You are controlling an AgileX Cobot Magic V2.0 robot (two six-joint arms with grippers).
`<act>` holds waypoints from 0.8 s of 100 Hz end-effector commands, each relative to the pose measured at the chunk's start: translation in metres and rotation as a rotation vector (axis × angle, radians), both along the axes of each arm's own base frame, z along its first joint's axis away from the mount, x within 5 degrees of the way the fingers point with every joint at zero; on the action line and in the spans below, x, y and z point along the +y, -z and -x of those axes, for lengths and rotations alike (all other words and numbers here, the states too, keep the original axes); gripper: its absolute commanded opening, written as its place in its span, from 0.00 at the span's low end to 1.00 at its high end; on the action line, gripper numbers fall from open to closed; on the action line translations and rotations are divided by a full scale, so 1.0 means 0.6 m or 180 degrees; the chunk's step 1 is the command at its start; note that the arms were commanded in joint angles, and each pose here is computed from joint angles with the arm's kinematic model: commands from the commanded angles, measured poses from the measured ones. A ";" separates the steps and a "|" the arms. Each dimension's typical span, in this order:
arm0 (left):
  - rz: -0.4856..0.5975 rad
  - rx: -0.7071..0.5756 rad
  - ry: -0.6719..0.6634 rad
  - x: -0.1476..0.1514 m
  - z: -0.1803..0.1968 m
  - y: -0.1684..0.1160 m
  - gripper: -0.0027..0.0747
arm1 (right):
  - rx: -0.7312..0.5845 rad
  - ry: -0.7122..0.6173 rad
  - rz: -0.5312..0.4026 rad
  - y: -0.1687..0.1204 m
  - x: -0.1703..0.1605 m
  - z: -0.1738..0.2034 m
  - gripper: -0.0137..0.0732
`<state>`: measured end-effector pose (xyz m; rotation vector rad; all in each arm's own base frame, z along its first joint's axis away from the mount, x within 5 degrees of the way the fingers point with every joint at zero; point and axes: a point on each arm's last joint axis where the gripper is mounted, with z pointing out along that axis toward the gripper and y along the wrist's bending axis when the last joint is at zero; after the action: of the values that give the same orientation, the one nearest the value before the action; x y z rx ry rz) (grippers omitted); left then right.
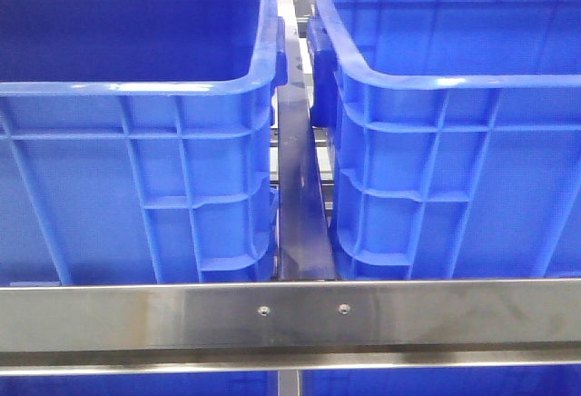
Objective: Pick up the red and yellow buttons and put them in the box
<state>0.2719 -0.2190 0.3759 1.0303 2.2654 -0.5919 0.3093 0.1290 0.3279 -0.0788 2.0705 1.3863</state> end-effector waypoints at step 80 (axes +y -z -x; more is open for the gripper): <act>0.0260 -0.0188 0.0018 0.002 0.019 -0.046 0.86 | -0.1824 0.1401 0.2370 -0.016 -0.172 -0.099 0.50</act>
<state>0.2709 -0.2186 0.3752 1.0401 2.2771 -0.5928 0.3676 0.0285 0.3201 -0.2974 1.8953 0.2729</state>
